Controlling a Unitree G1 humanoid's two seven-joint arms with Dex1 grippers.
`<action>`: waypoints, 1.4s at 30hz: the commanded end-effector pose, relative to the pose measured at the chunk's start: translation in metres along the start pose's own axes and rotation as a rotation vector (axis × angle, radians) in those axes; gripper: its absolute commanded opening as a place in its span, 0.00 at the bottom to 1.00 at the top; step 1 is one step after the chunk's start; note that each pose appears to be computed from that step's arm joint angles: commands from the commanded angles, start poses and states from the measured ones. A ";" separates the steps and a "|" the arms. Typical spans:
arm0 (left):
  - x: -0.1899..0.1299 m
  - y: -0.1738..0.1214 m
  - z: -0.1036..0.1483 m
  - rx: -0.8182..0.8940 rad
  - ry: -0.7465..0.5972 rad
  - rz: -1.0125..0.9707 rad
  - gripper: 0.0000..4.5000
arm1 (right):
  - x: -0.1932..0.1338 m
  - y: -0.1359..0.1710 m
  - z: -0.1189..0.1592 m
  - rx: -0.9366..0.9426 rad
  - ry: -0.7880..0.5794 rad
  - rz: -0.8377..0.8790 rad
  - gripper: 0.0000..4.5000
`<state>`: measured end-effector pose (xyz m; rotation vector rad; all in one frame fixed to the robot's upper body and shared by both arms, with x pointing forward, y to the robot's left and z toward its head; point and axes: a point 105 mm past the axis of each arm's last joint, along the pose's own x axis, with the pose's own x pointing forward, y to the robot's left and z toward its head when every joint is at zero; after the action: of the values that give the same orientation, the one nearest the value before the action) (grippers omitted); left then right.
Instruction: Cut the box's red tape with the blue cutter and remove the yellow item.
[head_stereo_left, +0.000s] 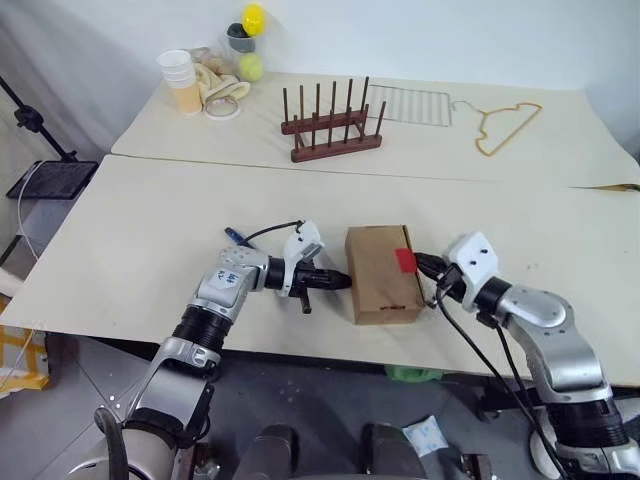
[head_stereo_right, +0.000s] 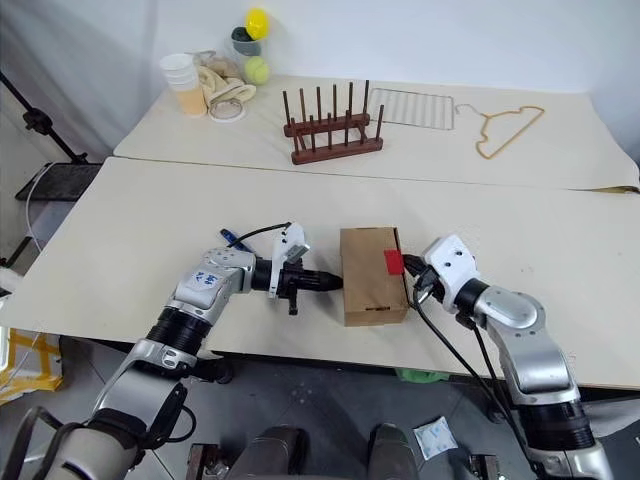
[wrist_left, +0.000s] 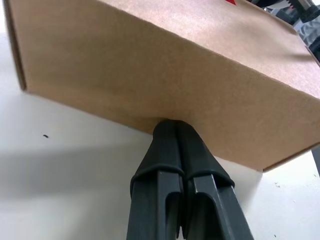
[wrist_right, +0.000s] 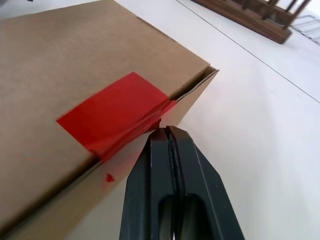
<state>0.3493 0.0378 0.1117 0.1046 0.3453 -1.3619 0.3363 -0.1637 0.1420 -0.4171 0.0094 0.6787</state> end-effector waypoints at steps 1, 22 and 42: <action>0.007 -0.009 0.015 0.047 -0.048 -0.026 0.00 | 0.019 0.009 0.008 -0.048 -0.031 0.126 0.00; -0.080 -0.008 0.062 0.509 -0.197 0.060 0.00 | -0.025 -0.053 0.038 -0.111 -0.095 0.067 0.00; -0.349 -0.002 -0.058 -0.003 -0.258 1.146 0.95 | -0.071 0.057 0.089 -0.017 -0.525 0.334 1.00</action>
<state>0.2851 0.3732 0.1481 0.0816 0.0786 -0.2780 0.2408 -0.1377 0.1948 -0.2398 -0.3383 1.0906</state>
